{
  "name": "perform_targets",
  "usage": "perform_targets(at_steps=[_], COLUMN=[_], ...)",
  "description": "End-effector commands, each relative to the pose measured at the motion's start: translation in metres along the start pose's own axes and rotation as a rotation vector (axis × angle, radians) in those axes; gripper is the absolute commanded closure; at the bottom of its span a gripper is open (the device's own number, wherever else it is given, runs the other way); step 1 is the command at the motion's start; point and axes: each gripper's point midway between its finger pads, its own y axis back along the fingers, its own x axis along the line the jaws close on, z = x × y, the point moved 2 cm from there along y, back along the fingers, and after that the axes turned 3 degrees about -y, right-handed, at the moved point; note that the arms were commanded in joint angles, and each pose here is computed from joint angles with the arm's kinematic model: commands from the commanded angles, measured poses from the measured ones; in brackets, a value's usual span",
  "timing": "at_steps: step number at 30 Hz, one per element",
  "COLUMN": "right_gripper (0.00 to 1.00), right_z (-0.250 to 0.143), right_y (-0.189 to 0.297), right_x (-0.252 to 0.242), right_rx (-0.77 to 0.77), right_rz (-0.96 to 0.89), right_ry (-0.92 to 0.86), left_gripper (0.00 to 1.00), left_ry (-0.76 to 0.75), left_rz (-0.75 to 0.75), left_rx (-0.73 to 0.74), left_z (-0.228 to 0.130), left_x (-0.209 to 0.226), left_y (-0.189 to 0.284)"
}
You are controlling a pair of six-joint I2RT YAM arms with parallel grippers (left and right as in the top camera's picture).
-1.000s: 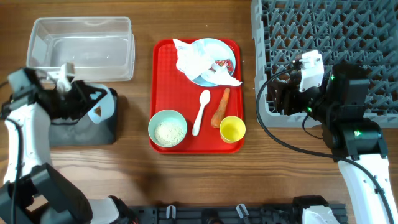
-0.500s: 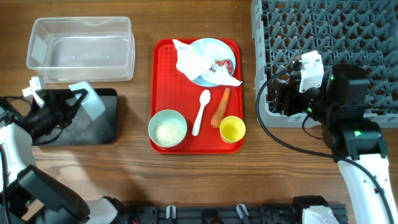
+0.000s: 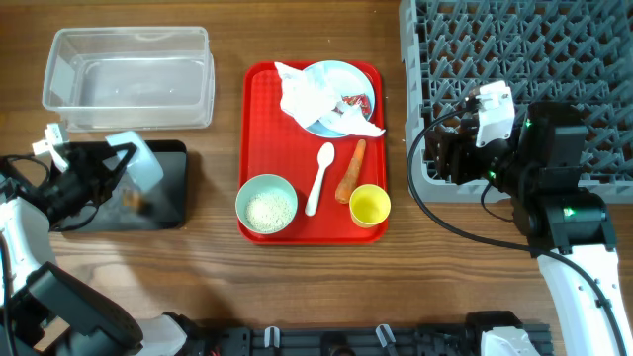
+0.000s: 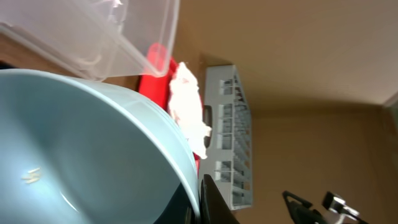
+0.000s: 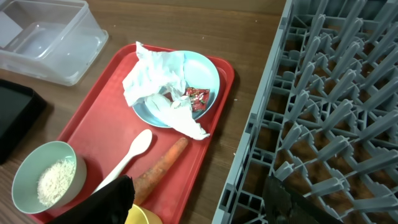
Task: Sort waste into correct bins and load items into the dishwasher rack
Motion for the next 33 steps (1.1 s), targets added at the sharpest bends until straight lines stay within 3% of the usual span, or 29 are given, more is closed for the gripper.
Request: perform_targets(at_steps=[1,7,11,17,23,33], right_gripper=[0.3,0.3,0.3,0.3,0.3,0.3], right_z=[0.01,0.01,0.01,0.011,0.01,0.006], right_y=[0.005,0.005,0.005,0.005,0.004,-0.003], right_x=[0.0,0.0,0.0,0.0,0.0,-0.002], right_rx=[-0.025,-0.025,-0.026,-0.027,-0.025,0.002], right_rz=[-0.01,-0.01,-0.01,-0.01,-0.01,-0.005], right_ry=[0.027,0.027,0.028,0.027,0.019,-0.01], left_gripper=[0.96,0.96,0.96,0.96,0.96,0.96], left_ry=[0.0,-0.016,-0.13,-0.303,-0.551,-0.865], left_rz=[0.077,0.103,0.088,0.238,0.37,0.711], left_rx=[0.006,0.016,0.052,0.104,0.191,0.34], left_z=[-0.003,-0.002,0.005,0.006,-0.031,-0.108], left_x=[0.018,0.017,-0.015,-0.064,-0.112,-0.085], left_y=[0.0,-0.003,-0.018,-0.051,-0.105,-0.191])
